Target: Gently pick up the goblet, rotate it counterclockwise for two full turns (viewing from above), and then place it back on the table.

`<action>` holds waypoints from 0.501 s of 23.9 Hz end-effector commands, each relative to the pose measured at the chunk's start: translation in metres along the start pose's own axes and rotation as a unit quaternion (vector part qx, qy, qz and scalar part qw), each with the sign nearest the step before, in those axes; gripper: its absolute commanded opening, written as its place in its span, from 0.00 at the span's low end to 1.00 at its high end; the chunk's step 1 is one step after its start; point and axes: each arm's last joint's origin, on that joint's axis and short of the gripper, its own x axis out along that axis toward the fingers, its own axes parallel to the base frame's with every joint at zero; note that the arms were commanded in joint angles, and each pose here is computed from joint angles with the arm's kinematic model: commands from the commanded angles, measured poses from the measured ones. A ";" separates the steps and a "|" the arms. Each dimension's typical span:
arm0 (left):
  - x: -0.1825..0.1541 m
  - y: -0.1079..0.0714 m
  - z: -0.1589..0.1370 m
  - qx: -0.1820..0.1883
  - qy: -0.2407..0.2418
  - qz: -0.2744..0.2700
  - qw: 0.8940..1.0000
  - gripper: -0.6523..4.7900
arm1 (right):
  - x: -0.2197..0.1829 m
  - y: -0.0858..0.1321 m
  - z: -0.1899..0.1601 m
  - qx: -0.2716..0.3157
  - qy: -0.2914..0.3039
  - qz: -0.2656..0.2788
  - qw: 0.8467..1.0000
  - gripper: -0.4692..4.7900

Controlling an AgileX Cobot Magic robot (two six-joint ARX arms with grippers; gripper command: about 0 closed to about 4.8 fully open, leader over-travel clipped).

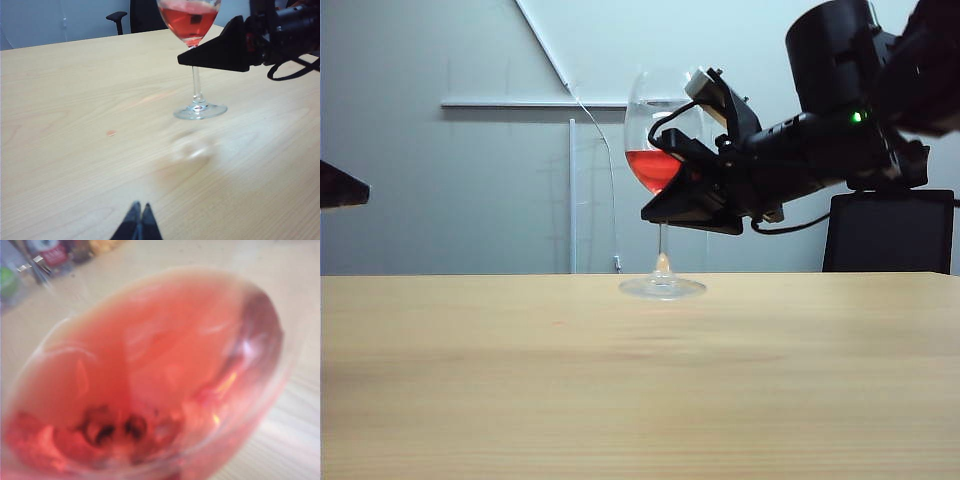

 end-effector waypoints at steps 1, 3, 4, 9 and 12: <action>0.000 0.000 0.003 0.003 -0.009 -0.001 1.000 0.11 | 0.000 0.005 0.021 -0.006 -0.014 0.007 1.000 0.08; 0.000 0.000 0.003 0.003 -0.009 -0.002 1.000 0.11 | 0.000 0.011 0.024 -0.026 -0.018 0.014 0.999 0.08; 0.000 0.000 0.003 0.003 -0.009 -0.002 1.000 0.11 | -0.001 0.012 0.025 -0.033 -0.017 0.014 0.999 0.08; 0.000 0.000 0.003 0.003 -0.009 -0.002 1.000 0.11 | -0.008 0.028 0.028 -0.072 0.022 0.003 0.997 0.08; -0.001 0.000 0.003 0.003 -0.013 -0.002 1.000 0.11 | -0.010 0.041 0.034 -0.112 0.005 0.027 0.993 0.08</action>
